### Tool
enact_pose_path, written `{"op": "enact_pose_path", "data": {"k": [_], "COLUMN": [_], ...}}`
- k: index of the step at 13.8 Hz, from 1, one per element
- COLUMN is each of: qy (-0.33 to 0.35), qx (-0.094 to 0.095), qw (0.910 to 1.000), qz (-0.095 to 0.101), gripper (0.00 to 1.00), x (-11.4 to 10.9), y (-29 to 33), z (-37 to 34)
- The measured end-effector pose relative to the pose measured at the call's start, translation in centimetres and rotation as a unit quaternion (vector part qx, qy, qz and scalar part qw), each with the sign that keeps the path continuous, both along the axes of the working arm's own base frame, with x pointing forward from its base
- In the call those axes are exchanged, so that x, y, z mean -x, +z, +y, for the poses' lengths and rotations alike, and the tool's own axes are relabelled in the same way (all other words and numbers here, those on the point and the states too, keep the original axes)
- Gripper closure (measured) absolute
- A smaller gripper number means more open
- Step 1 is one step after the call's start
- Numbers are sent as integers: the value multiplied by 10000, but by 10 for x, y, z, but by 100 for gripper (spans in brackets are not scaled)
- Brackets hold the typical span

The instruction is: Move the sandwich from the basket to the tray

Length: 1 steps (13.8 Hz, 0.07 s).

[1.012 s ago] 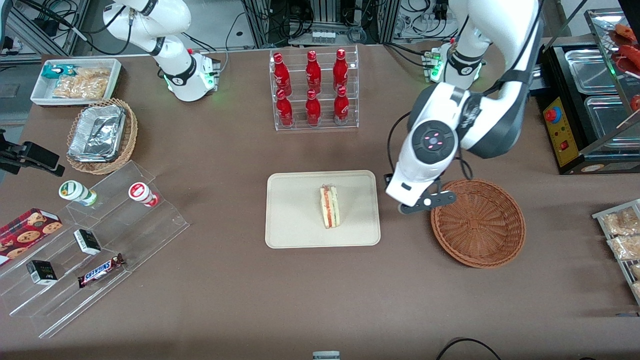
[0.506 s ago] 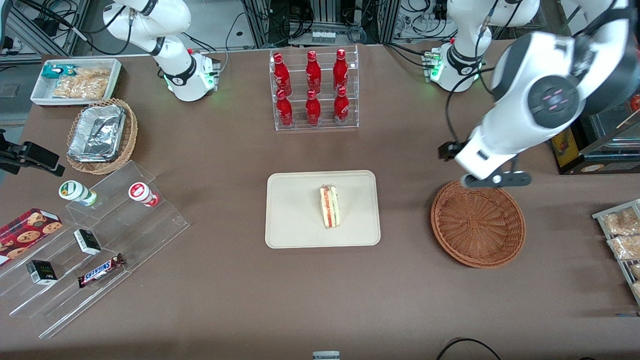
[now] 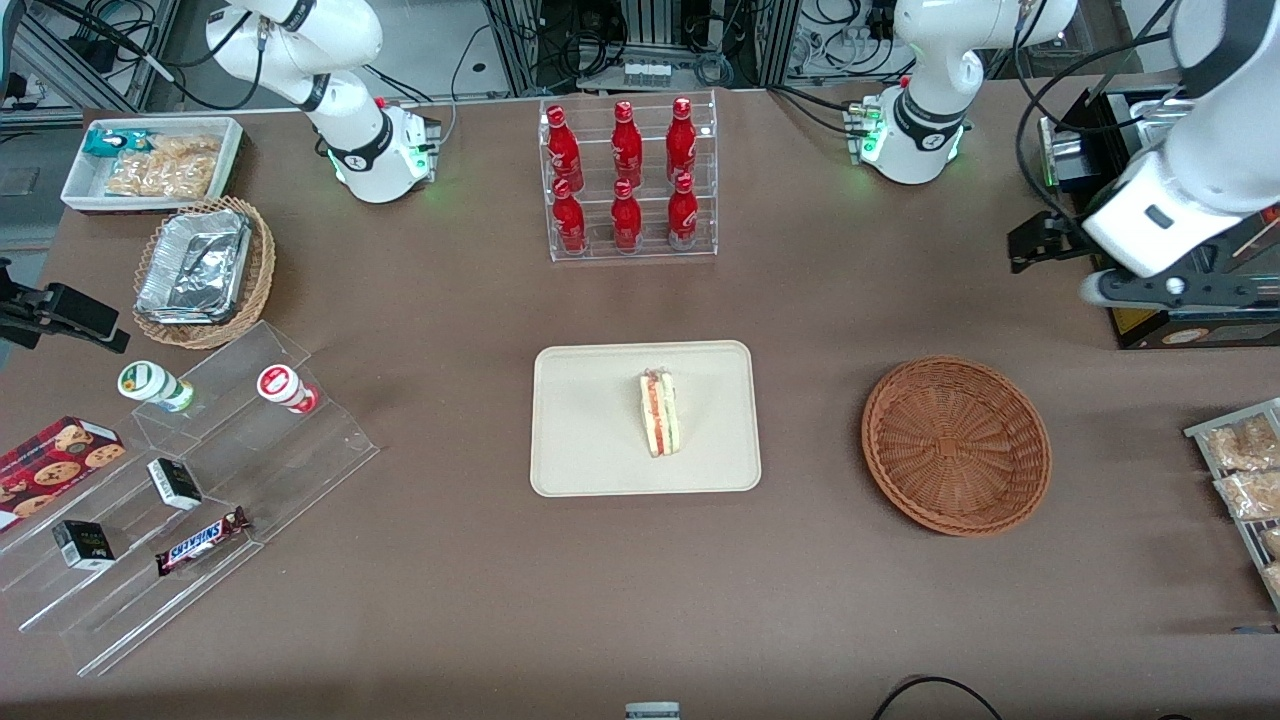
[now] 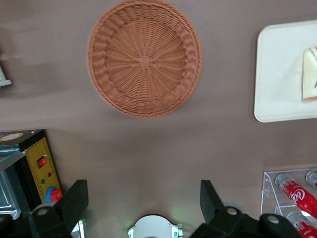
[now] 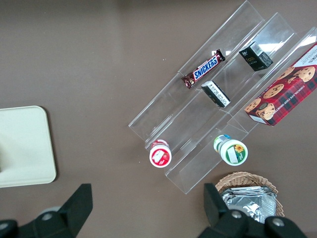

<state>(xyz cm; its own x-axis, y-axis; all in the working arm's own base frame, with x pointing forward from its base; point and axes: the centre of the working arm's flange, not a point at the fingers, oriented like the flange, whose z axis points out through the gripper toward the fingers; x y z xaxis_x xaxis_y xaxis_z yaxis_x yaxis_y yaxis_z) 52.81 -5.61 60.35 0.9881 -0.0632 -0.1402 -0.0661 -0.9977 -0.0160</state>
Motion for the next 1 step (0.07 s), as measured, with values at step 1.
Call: {"op": "enact_pose_path", "data": {"k": [1], "qy": [77], "qx": [11], "qw": [9999], "qz": [-77], "gripper": [0], "x": [-2], "y": [2], "z": [9]}}
